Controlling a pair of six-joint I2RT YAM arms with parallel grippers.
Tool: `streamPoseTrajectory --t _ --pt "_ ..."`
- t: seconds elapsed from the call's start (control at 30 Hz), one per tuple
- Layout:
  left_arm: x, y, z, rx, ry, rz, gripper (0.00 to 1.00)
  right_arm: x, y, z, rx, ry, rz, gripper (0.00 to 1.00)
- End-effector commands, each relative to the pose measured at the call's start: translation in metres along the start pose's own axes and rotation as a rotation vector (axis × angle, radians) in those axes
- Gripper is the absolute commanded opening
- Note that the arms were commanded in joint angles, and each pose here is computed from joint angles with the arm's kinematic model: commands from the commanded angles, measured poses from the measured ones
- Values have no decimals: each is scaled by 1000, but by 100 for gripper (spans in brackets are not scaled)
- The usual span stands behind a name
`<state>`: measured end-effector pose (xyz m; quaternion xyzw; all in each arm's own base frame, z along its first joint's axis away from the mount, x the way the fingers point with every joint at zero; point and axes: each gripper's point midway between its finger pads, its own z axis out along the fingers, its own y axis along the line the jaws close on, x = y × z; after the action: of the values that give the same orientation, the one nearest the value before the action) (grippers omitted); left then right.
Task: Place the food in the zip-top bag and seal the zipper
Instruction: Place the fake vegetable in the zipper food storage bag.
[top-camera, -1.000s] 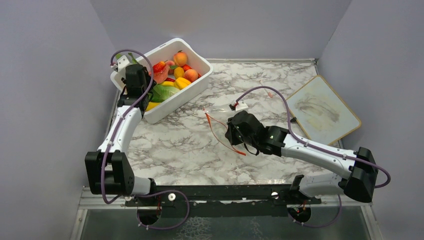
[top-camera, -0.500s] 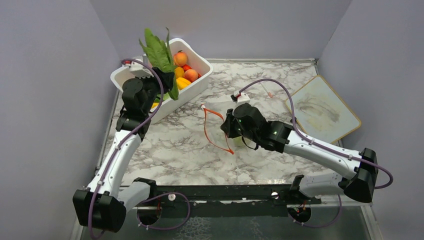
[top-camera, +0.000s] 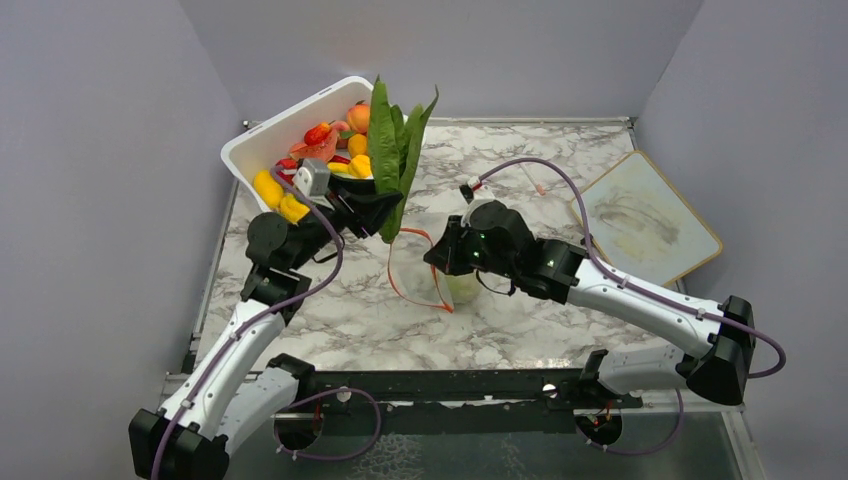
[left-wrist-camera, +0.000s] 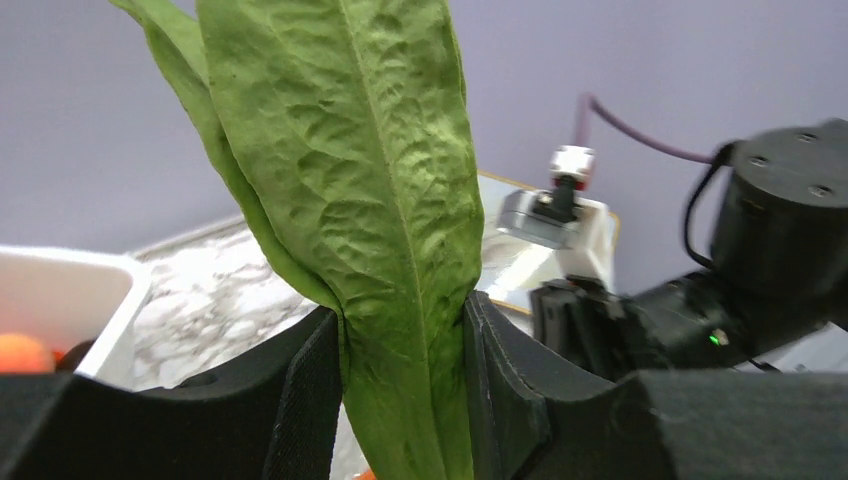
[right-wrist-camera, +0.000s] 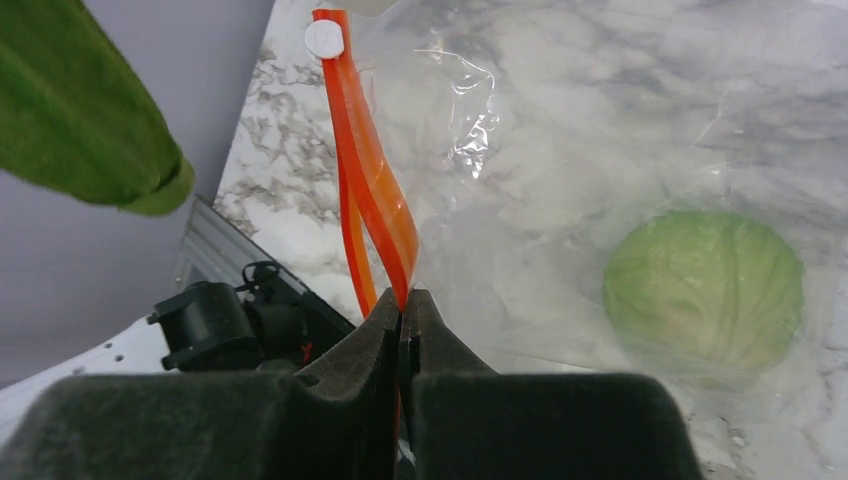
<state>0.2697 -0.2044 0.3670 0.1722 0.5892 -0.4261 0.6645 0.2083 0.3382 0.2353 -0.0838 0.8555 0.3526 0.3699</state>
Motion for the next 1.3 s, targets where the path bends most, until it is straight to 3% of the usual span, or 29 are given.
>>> streamPoseTrajectory --t 0.0,0.3,0.57,0.67,0.9,1.07,1.27 --pt "-24 -46 -14 192 -146 89 34 -17 32 -5 -134 -33 109 1" --pt "-16 -57 -25 259 -249 99 35 -43 53 -30 -261 -139 317 1" --pt "12 -52 -30 266 -235 153 37 -56 61 -46 -327 -195 378 1" --pt "20 -52 -34 272 -244 175 42 -59 64 -48 -344 -205 387 1" --pt "30 -56 -42 302 -235 216 69 -63 63 -51 -349 -227 390 1" --pt "36 -59 -41 324 -185 233 82 -61 64 -50 -357 -220 366 1" --pt "51 -53 -36 313 -65 263 81 -55 60 -48 -352 -207 359 1"
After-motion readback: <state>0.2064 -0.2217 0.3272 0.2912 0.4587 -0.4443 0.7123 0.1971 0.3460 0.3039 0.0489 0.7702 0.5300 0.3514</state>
